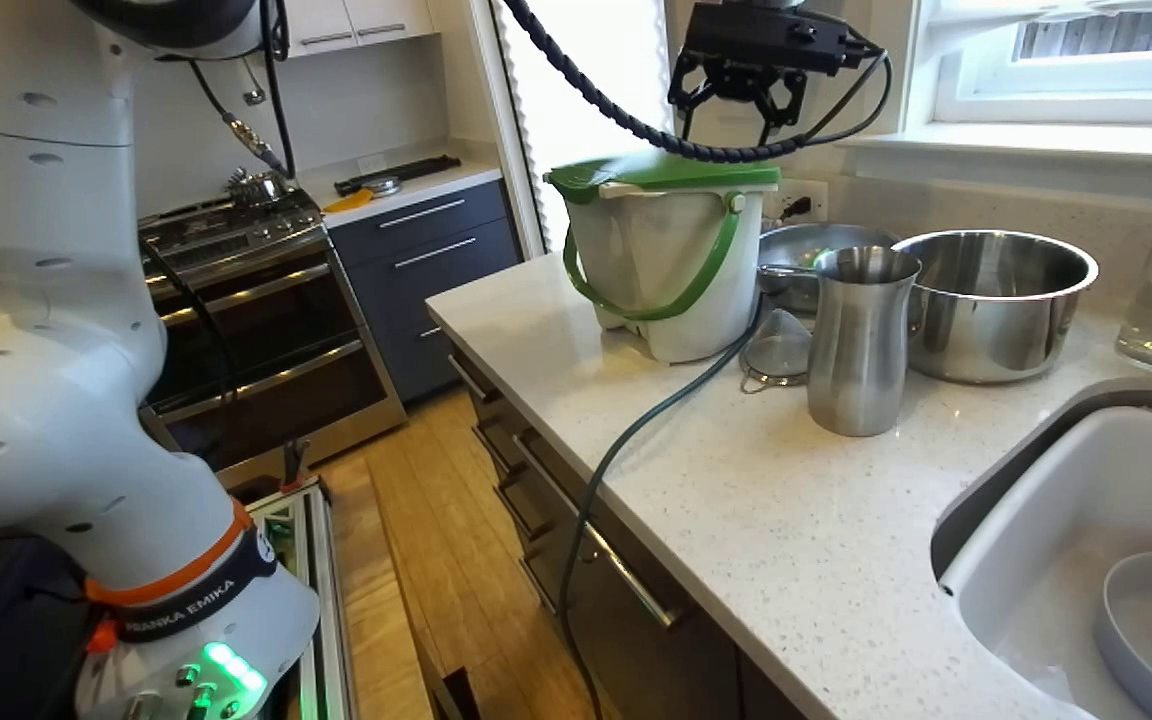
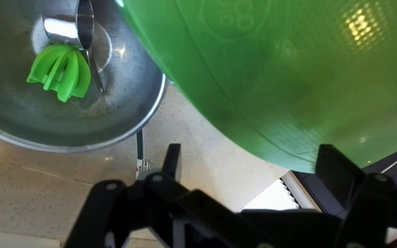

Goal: Open the white and green bin

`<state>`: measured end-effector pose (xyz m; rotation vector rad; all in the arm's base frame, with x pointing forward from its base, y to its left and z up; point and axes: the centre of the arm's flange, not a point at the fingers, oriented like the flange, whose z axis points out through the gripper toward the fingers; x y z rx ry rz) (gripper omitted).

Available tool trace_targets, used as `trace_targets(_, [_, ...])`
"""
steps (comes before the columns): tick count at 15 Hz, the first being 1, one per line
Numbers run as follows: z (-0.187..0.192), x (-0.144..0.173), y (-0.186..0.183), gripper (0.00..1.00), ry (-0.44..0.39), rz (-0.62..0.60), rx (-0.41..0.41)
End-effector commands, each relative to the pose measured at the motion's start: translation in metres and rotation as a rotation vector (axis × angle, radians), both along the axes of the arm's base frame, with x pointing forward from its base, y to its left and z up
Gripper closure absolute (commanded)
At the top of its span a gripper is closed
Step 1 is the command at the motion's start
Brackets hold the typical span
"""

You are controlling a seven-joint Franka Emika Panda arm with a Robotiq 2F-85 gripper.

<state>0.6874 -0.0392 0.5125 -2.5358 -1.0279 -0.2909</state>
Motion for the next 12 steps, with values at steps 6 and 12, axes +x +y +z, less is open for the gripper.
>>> trace_targets(6, [-0.0108, 0.0222, -0.0032, 0.0, 0.189, -0.162, 0.092])
trace_targets(12, [-0.0079, 0.0229, -0.0086, 0.0, 0.349, -0.235, 0.13])
